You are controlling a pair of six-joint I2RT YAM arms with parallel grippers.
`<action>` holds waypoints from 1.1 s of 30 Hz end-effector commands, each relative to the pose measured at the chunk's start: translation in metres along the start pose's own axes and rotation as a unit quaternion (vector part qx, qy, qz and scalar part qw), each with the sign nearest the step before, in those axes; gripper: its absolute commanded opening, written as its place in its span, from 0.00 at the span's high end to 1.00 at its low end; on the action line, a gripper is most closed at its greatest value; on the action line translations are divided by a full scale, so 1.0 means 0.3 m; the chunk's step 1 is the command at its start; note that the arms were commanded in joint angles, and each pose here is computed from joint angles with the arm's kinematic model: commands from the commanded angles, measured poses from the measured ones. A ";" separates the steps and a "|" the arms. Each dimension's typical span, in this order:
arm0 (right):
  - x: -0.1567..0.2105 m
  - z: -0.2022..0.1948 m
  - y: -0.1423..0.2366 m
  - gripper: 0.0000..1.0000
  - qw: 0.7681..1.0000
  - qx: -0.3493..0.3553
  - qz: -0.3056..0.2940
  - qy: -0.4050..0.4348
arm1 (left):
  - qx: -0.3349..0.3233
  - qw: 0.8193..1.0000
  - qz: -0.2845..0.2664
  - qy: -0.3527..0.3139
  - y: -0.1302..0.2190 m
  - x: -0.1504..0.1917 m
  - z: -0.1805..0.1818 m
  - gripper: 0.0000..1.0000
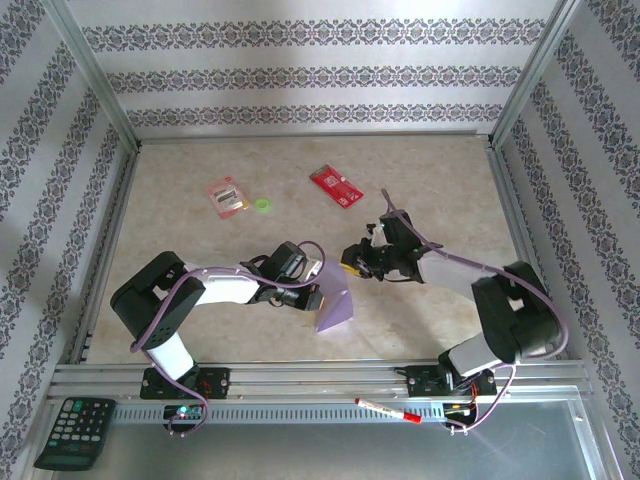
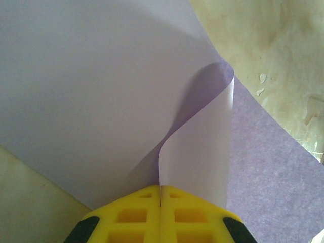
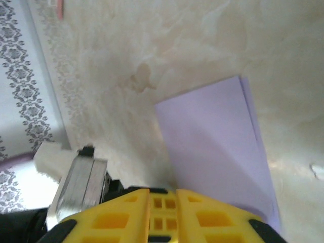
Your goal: Fold a paper plane with a square sheet of paper (pick it up from the middle)
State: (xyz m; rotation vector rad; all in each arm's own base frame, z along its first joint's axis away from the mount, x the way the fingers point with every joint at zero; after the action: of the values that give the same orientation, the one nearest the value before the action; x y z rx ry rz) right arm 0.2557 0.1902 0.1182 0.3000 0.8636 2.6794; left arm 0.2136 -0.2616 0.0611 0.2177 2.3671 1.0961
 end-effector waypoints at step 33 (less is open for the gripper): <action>0.466 -0.025 -0.219 0.95 0.994 0.054 0.059 0.076 | -0.086 0.992 0.082 0.033 -0.041 0.144 0.103 1.00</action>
State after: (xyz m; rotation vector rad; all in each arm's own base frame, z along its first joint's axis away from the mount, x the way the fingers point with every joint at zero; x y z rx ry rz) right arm 0.1321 0.2765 0.0795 0.2152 1.1225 2.8062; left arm 0.2136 -0.2622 0.0606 0.2202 2.3682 1.0972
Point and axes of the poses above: each hand's point on the last joint's axis, 136 mm out from that joint toward the fingers, its own y axis back along the fingers, its own z axis along the line the jaws close on, x = y × z, the point moved 6 cm from there along y, back along the fingers, and after that the axes turned 7 degrees about -y, right-handed, at the moved point
